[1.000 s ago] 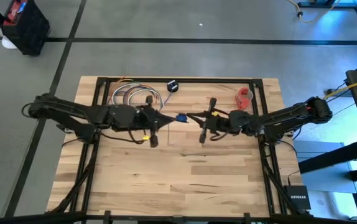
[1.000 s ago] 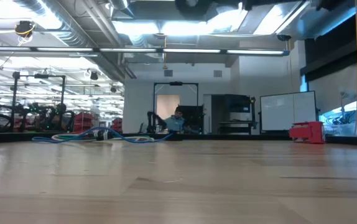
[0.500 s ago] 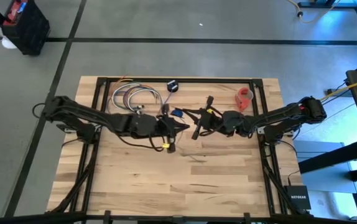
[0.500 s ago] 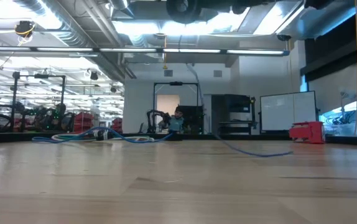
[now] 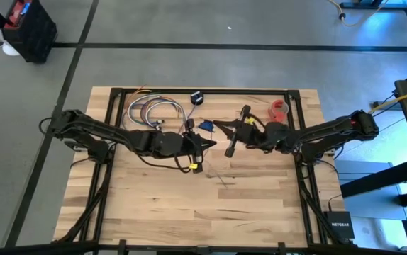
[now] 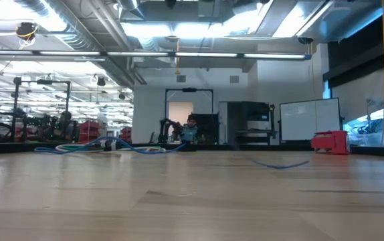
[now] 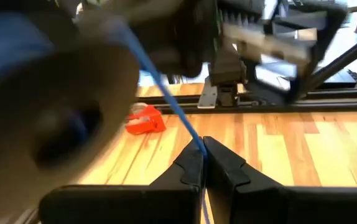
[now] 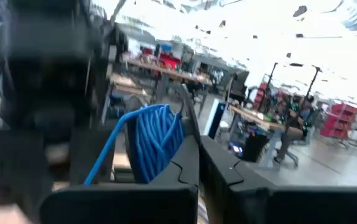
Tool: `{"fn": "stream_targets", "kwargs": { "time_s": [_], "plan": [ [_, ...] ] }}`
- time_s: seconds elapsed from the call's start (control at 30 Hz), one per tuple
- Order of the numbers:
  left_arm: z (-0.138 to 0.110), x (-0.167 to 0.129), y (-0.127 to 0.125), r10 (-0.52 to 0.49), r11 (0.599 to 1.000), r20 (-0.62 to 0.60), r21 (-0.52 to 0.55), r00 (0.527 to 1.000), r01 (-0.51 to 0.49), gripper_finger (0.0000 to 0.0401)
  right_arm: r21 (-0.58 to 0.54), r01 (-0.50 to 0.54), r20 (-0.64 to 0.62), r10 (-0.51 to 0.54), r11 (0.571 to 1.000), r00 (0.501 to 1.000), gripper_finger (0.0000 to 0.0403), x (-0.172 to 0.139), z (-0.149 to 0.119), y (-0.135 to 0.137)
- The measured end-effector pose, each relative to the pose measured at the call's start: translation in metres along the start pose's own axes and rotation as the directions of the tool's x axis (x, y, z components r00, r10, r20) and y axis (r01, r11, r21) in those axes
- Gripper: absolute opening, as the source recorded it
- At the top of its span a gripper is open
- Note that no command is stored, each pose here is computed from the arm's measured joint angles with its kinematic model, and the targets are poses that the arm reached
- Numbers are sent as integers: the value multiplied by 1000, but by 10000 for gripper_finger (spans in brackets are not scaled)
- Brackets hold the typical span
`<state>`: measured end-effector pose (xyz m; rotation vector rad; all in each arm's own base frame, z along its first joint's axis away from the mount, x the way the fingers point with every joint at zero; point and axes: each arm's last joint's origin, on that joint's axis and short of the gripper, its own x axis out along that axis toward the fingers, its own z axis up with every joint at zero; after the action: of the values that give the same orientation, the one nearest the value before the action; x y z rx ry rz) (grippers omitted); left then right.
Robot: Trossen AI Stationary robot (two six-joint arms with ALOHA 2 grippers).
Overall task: Coil cords
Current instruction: Coil the blue wire onto the black spool
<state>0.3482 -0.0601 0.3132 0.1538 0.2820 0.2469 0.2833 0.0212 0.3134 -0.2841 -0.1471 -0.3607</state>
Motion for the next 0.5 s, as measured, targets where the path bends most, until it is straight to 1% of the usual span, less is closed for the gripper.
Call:
{"fn": "stream_targets", "kwargs": {
  "time_s": [0.13, 0.2, 0.37, 0.5],
  "plan": [
    [-1, 1, -2, -16, 1000, 3, 8, 1000, 16, 1, 31, -6, 58, 5, 1000, 998, 3, -1, 17, -3],
    [1, 2, -2, -17, 1000, 37, 12, 999, 17, 1, 25, -16, 52, 15, 1000, 999, 3, 0, 21, -1],
    [20, -3, -4, -4, 1000, 220, 4, 976, 3, 1, -12, -23, 13, 23, 1000, 1000, 3, 4, 16, 3],
    [22, 0, -4, 14, 1000, 250, 11, 968, -17, 1, -26, -27, -8, 27, 999, 1000, 3, 5, 11, 5]
  ]
}}
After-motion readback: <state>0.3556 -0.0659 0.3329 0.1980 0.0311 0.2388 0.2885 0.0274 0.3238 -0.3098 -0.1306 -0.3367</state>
